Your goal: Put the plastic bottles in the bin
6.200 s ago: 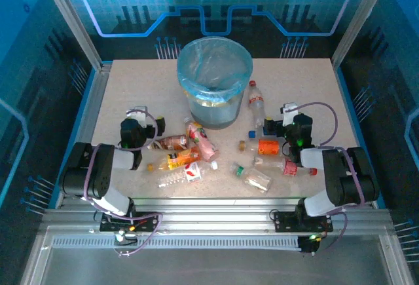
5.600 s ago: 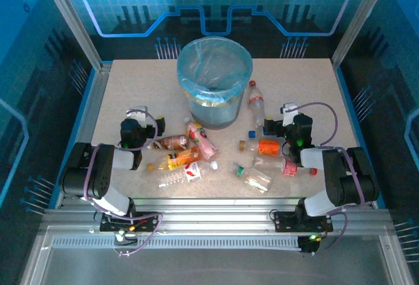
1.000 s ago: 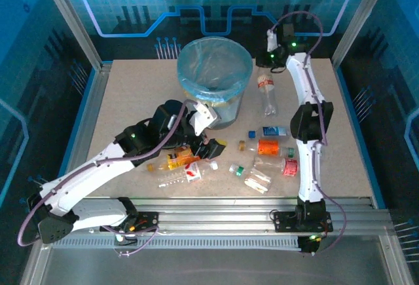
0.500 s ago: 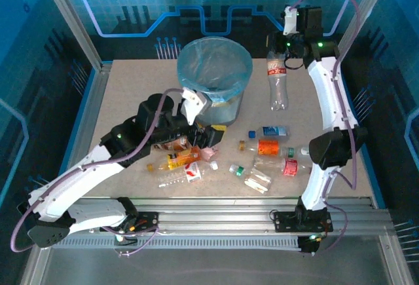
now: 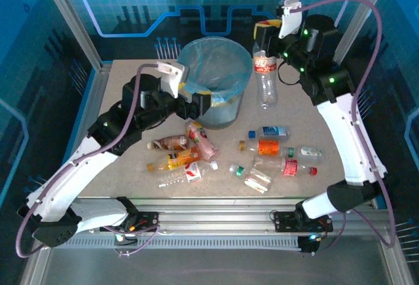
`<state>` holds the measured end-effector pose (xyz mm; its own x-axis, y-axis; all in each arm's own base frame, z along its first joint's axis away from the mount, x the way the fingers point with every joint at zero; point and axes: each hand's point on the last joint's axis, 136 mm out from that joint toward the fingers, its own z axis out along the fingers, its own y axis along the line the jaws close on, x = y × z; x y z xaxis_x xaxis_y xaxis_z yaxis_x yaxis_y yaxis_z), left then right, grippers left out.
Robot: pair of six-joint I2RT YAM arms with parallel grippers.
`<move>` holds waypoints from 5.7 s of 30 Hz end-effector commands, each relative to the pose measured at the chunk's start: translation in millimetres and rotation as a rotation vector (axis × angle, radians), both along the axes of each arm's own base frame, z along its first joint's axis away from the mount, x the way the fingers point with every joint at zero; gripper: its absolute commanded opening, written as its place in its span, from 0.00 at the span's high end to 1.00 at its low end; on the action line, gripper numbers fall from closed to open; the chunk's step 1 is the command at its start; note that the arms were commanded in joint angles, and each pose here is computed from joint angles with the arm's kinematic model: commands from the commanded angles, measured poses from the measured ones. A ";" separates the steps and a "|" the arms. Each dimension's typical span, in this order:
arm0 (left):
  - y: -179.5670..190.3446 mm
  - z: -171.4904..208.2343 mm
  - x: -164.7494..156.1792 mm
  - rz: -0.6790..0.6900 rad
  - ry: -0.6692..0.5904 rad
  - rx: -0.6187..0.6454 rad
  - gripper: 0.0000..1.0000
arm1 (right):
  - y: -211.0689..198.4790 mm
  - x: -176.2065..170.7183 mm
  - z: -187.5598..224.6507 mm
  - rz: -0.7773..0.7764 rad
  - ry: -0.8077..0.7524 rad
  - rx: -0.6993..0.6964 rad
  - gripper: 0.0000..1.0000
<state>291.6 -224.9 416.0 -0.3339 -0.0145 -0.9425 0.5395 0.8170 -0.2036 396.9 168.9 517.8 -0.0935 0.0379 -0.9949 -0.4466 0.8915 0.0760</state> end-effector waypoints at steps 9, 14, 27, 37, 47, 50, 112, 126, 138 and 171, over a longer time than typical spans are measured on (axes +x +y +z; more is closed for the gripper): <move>20.5 35.4 16.9 0.028 0.013 -0.107 0.06 | 72.5 -13.4 67.4 0.221 -0.369 0.156 1.00; 32.9 28.0 15.3 0.062 0.018 -0.115 0.06 | 99.7 11.3 57.1 0.240 -0.381 0.168 1.00; 62.1 -3.2 7.0 0.147 0.037 -0.075 0.05 | 162.7 74.4 -49.0 0.319 -0.298 0.038 1.00; 66.6 -29.1 7.8 0.171 0.074 -0.050 0.05 | 178.0 91.7 -110.2 0.366 -0.169 -0.041 0.84; 66.5 -30.8 10.9 0.177 0.065 -0.062 0.03 | 176.0 86.4 -107.3 0.372 -0.156 -0.061 0.66; 66.4 -29.1 10.7 0.176 0.059 -0.067 0.02 | 173.8 83.1 -102.2 0.371 -0.158 -0.057 0.59; -155.6 -189.6 -26.1 -0.337 0.385 0.160 0.21 | -185.8 -199.7 -422.3 -0.708 1.004 0.648 0.28; -224.7 -274.0 -41.3 -0.468 0.589 0.340 0.24 | -225.3 -197.5 -460.9 -0.871 0.982 0.631 0.30; -237.1 -321.6 -65.6 -0.540 0.731 0.420 0.25 | -229.5 -189.6 -476.0 -0.861 0.999 0.649 0.30; -225.5 -358.5 -52.7 -0.439 0.742 0.516 0.34 | -243.4 -176.6 -474.3 -0.793 0.988 0.834 0.31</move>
<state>241.1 -454.2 67.2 -0.7089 0.5920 -0.3834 0.7021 0.6439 -0.3040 215.3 -73.6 40.7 -0.3782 0.8997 -0.2181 0.6692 0.4285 0.6071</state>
